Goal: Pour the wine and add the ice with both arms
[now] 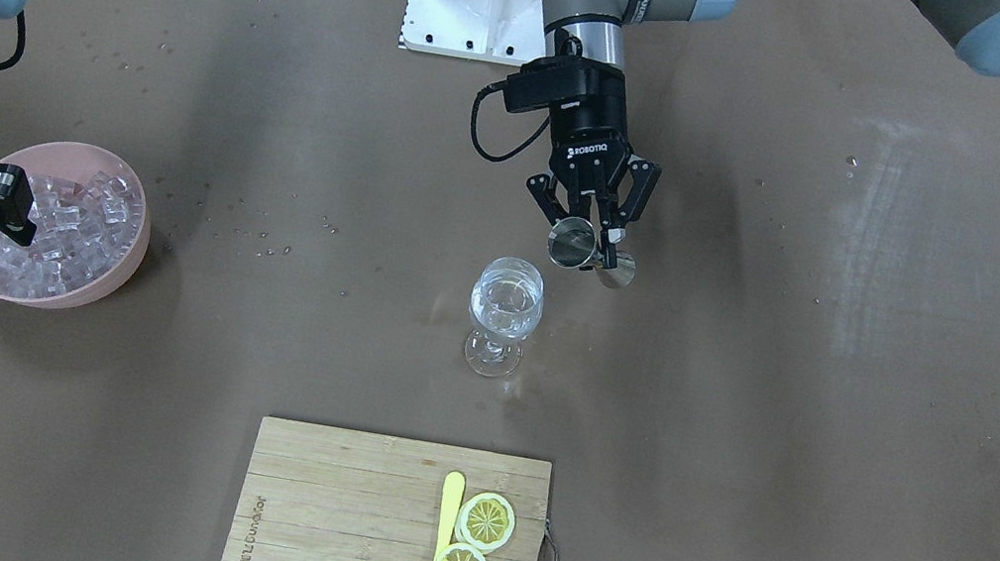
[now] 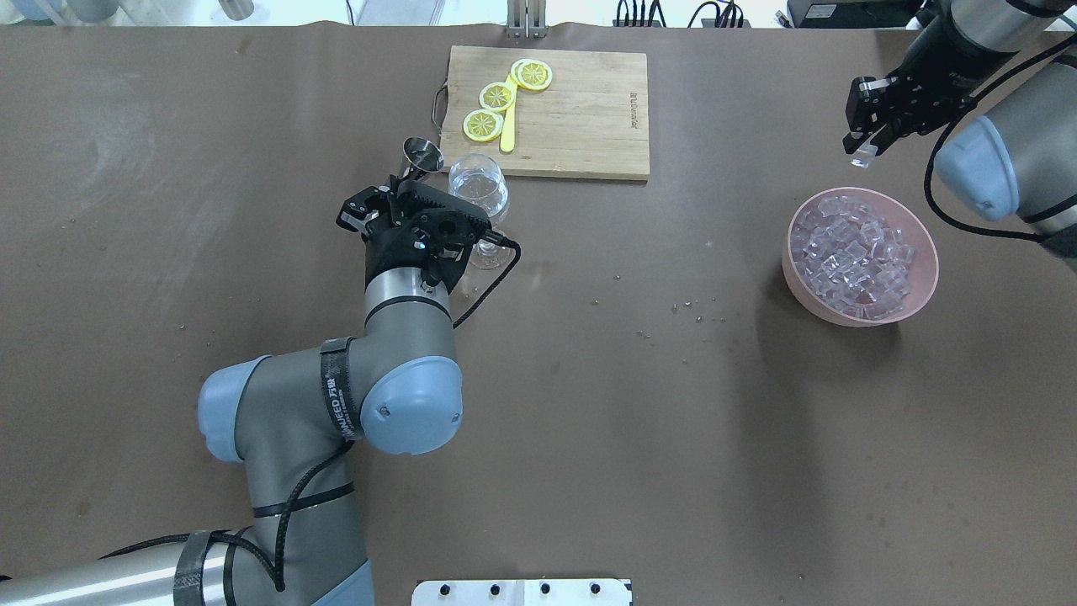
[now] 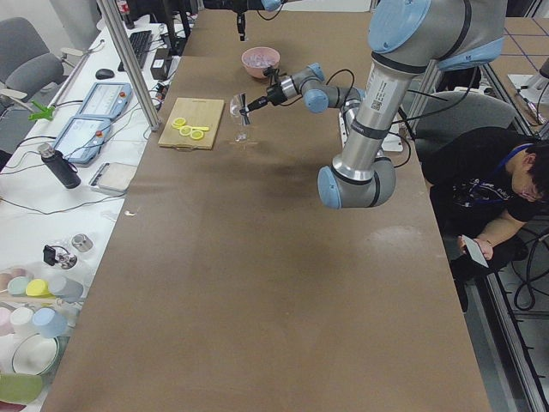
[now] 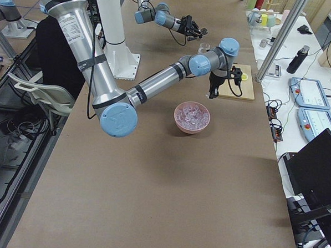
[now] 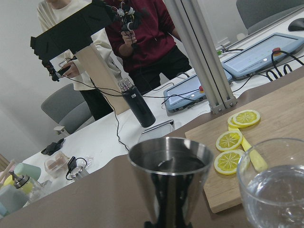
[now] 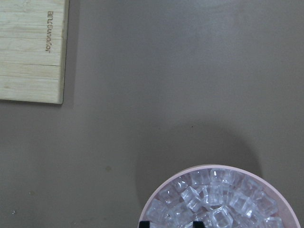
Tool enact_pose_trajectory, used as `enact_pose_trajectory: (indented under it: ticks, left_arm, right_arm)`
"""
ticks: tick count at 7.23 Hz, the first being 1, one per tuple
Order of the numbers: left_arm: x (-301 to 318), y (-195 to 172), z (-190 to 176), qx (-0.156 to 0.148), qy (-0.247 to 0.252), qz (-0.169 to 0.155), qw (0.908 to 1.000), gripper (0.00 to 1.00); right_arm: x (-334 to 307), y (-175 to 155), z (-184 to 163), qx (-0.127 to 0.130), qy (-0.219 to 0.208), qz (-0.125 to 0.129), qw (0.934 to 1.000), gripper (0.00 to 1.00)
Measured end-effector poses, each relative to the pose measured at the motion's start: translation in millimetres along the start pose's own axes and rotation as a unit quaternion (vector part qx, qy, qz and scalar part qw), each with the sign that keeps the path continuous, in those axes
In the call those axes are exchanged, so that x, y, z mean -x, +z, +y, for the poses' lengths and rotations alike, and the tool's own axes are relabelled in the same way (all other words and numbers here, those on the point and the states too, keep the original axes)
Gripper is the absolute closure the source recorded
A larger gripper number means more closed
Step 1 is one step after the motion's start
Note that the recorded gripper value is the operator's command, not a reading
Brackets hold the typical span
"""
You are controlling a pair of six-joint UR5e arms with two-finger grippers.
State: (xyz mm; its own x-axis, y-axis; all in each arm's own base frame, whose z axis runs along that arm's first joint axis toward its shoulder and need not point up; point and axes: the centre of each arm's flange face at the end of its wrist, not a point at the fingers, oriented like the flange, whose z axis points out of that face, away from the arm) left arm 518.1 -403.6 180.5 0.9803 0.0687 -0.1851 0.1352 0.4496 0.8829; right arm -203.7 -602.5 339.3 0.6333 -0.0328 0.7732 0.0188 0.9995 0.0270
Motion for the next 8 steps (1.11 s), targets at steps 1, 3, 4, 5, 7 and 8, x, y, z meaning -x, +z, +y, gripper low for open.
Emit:
enact_pose_trajectory:
  ticks: [1,3,4,5,7,8]
  left_arm:
    - [-4,1,-1,0.002,0.005,-0.003,1.0000,0.99]
    - [-11,4,-3,0.012,0.025,-0.014,0.9995,0.99]
    - [-14,4,-6,0.016,0.036,-0.018,0.9990,1.00]
    - [-17,4,-9,0.020,0.049,-0.020,0.9984,1.00]
    - [-18,4,-14,0.023,0.061,-0.024,0.9976,1.00]
    - [-18,5,-15,0.027,0.069,-0.029,0.9968,1.00]
  right_arm:
    - [6,1,-1,0.000,-0.003,-0.001,1.0000,1.00]
    - [14,-1,0,0.003,-0.004,0.000,1.0000,1.00]
    - [16,-2,1,0.003,-0.004,0.000,1.0000,1.00]
    - [15,-3,2,0.003,-0.003,0.001,1.0000,1.00]
    - [13,-5,1,0.001,-0.002,0.003,1.0000,1.00]
    - [13,-5,1,0.000,-0.002,0.003,1.0000,1.00]
